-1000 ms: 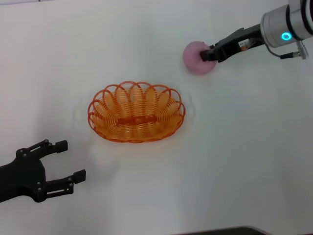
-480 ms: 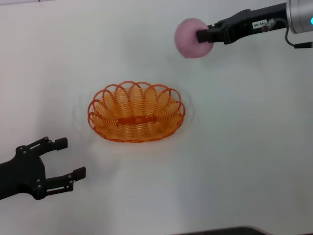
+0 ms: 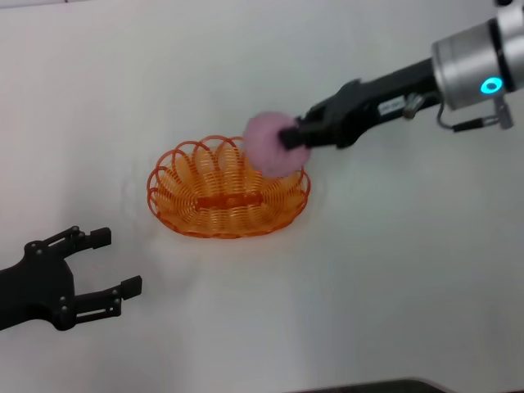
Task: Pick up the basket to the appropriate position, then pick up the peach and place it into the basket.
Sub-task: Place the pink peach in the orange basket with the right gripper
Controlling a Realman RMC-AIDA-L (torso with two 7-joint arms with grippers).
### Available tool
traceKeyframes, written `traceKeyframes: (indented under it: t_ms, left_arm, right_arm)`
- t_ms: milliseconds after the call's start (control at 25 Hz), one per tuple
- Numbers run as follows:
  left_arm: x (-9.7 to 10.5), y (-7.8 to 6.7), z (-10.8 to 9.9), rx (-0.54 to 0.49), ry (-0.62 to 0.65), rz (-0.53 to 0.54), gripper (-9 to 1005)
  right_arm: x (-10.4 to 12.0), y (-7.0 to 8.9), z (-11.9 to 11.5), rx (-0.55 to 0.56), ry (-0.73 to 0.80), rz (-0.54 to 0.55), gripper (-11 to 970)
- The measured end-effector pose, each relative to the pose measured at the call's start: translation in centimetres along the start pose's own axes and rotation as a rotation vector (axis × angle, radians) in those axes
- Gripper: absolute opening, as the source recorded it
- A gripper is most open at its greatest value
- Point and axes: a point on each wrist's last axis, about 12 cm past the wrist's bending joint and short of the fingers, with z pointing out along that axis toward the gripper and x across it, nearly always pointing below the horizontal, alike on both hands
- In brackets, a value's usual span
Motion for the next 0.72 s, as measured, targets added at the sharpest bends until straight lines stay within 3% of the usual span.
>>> traceKeyframes:
  t_ms: [360, 720]
  left_arm:
    - [0.0, 0.0, 0.0, -0.002, 0.001, 0.000, 904]
    - [0.0, 0.0, 0.0, -0.002, 0.001, 0.000, 904]
  right_arm:
    - [0.5, 0.4, 3.7, -0.035, 0.121, -0.028, 199]
    - [0.5, 0.3, 4.2, -0.016, 0.136, -0.035, 208]
